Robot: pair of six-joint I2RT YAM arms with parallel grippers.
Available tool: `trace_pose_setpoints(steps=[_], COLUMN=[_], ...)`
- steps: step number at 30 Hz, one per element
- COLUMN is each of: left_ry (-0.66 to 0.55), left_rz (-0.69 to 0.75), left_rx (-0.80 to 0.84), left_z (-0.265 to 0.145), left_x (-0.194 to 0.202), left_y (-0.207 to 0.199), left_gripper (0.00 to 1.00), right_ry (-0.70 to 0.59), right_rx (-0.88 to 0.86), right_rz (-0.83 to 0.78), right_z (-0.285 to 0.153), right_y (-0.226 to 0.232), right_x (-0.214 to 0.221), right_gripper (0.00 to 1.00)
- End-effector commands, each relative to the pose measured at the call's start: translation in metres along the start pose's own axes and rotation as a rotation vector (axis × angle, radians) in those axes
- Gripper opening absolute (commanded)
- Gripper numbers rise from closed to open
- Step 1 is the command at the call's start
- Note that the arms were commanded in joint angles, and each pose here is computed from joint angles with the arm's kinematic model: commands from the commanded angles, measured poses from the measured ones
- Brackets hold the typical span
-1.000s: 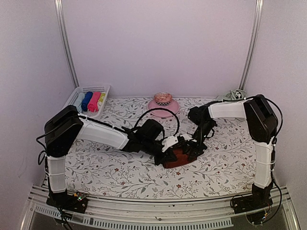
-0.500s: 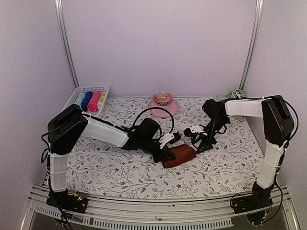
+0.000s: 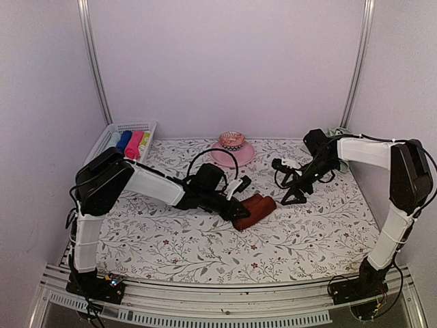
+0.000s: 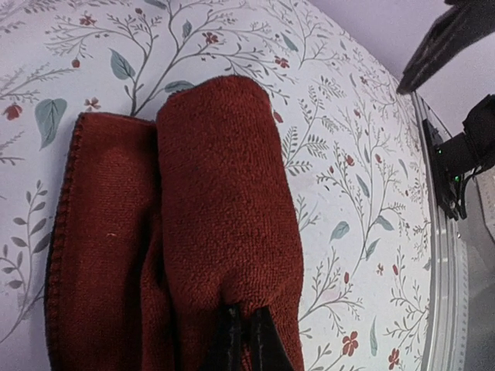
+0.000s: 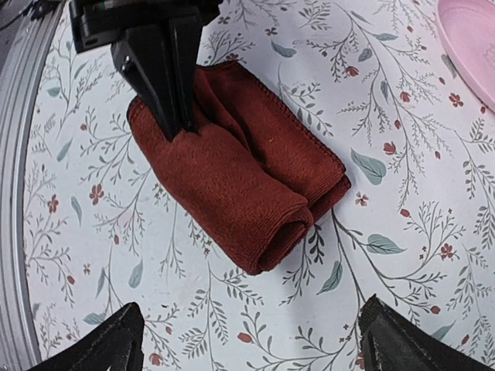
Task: Roll the towels
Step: Roll the towel at the center of the board.
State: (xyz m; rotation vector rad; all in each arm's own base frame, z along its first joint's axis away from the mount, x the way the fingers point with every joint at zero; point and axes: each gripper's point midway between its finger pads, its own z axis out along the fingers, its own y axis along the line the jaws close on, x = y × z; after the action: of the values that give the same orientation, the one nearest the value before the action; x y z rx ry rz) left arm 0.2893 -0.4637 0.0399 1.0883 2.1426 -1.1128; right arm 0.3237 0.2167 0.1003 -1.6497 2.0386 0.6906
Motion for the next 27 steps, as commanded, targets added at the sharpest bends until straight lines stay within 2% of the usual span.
trace_pose_setpoints(steps=[1,5,8,9,11,14,17,24,27], left_ry=[-0.026,-0.105,-0.152,-0.166,-0.198,-0.23,-0.259,-0.294,-0.296], left_rz=[-0.179,-0.252,-0.321,-0.346,-0.387,-0.446,-0.498,-0.553,-0.568], left_rx=[-0.084,-0.046,-0.018,-0.017,-0.006,0.011,0.027,0.02,0.021], left_z=[0.008,0.014,0.016,0.017,0.018,0.02,0.022,0.022,0.021], left_x=[0.011,-0.003,-0.008,-0.009,-0.011,-0.013,-0.015,-0.021,-0.019], left_y=[0.035,0.035,0.036,0.038,0.04,0.045,0.049,0.054,0.054], left_gripper=[0.0,0.0,0.0,0.0,0.0,0.0,0.0,0.0,0.0], right_ry=[-0.098,-0.121,-0.24,-0.285,-0.349,-0.379,-0.397,-0.371,-0.353], right_rx=[0.034,0.294,0.459,0.479,0.389,0.142,-0.018,-0.087,-0.109], right_rz=[0.205,0.255,0.237,0.277,0.331,0.354,0.425,0.532,0.566], right_z=[-0.014,-0.043,-0.079,-0.086,-0.082,-0.059,-0.04,-0.009,0.004], right_y=[-0.007,-0.041,-0.051,-0.051,-0.037,-0.011,-0.003,-0.023,-0.033], right_x=[-0.016,-0.016,-0.034,-0.036,-0.039,-0.044,-0.046,-0.036,-0.033], right_gripper=[0.99,0.99,0.99,0.99,0.99,0.99,0.99,0.99,0.86])
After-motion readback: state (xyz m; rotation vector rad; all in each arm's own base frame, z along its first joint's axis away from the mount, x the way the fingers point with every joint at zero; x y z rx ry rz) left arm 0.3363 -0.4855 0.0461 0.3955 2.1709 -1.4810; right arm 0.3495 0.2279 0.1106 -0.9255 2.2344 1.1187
